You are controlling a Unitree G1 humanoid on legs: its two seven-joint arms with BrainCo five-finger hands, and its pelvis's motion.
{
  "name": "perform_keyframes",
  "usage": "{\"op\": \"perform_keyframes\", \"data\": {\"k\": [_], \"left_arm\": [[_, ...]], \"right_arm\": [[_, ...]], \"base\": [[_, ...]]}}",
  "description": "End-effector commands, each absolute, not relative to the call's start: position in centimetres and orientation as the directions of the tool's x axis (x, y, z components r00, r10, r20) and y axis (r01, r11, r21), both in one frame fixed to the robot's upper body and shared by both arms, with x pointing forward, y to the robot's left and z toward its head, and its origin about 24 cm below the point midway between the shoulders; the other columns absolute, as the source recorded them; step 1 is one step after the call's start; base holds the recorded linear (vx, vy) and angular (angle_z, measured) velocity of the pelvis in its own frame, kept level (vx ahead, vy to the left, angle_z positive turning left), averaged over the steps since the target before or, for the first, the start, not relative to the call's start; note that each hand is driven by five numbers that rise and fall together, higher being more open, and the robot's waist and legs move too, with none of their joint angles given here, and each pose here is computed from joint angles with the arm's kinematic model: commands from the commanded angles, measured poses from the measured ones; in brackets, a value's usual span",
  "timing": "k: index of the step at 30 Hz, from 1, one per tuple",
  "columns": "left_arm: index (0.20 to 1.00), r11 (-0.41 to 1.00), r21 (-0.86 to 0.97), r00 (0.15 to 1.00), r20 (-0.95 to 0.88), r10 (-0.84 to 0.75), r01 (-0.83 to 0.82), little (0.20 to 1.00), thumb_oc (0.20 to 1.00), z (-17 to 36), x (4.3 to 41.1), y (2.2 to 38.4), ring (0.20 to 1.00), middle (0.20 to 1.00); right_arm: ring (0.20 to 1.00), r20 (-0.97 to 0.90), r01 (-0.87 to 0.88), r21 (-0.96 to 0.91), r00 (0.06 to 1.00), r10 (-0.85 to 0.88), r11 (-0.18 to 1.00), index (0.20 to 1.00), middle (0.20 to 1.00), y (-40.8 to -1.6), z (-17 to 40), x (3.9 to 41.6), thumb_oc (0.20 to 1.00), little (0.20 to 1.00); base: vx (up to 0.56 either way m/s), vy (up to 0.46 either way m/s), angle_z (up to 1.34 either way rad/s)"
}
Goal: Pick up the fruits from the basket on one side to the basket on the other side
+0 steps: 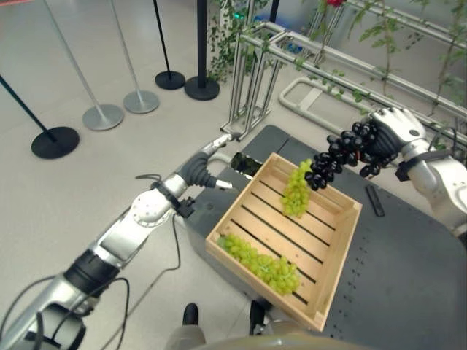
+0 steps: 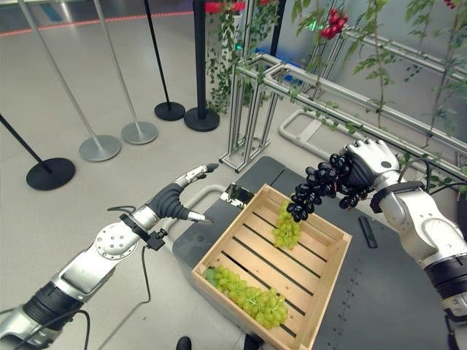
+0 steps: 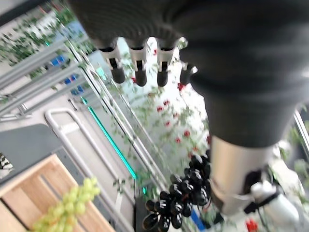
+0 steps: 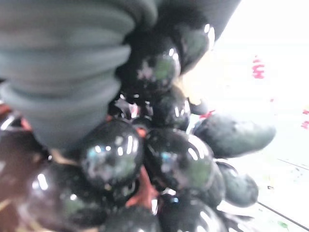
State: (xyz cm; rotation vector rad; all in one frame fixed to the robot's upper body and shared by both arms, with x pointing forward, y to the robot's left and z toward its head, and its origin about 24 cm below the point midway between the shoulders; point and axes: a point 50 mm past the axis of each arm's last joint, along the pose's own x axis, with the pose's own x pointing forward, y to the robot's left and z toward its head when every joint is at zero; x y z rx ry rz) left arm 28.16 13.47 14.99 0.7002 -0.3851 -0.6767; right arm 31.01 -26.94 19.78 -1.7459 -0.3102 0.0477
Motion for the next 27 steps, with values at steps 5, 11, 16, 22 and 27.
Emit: {"op": "perform_keyframes", "data": {"k": [5,11,16,22,27], "left_arm": [[1.000,0.582,0.552,0.648,0.097,-0.756,0.597,1.000,1.000,15.8,29.2,10.5,1.000,1.000],[1.000,0.574,0.428,0.579,0.133,-0.804,0.698,1.000,1.000,16.9,29.6,7.1,1.000,1.000],[1.000,0.586,0.288,0.560,0.175,-0.810,0.758,1.000,1.000,17.2,29.7,5.0,1.000,1.000],[1.000,0.574,0.113,0.550,0.189,-0.814,0.811,1.000,1.000,16.6,29.0,3.9,1.000,1.000],[1.000,0.534,-0.012,0.528,0.171,-0.832,0.845,1.000,1.000,15.7,28.1,2.7,1.000,1.000]], "right_arm": [[0.200,0.130,0.263,-0.926,0.896,0.424,-0.272,0.200,0.200,-22.7,23.6,31.0,0.200,0.200],[0.200,0.116,0.321,-0.892,0.844,0.523,-0.320,0.200,0.200,-20.1,24.7,30.7,0.200,0.200],[0.200,0.163,0.391,-0.869,0.804,0.572,-0.302,0.200,0.200,-19.1,25.1,30.4,0.200,0.200],[0.200,0.298,0.511,-0.836,0.728,0.618,-0.199,0.200,0.200,-18.2,25.7,29.7,0.200,0.200],[0.200,0.342,0.589,-0.790,0.654,0.674,-0.170,0.200,0.200,-16.9,26.0,29.0,0.200,0.200]], "base": [[0.03,-0.002,-0.01],[0.00,0.000,0.00],[0.01,0.000,0.04],[0.00,0.000,0.01],[0.01,-0.002,0.00]]}}
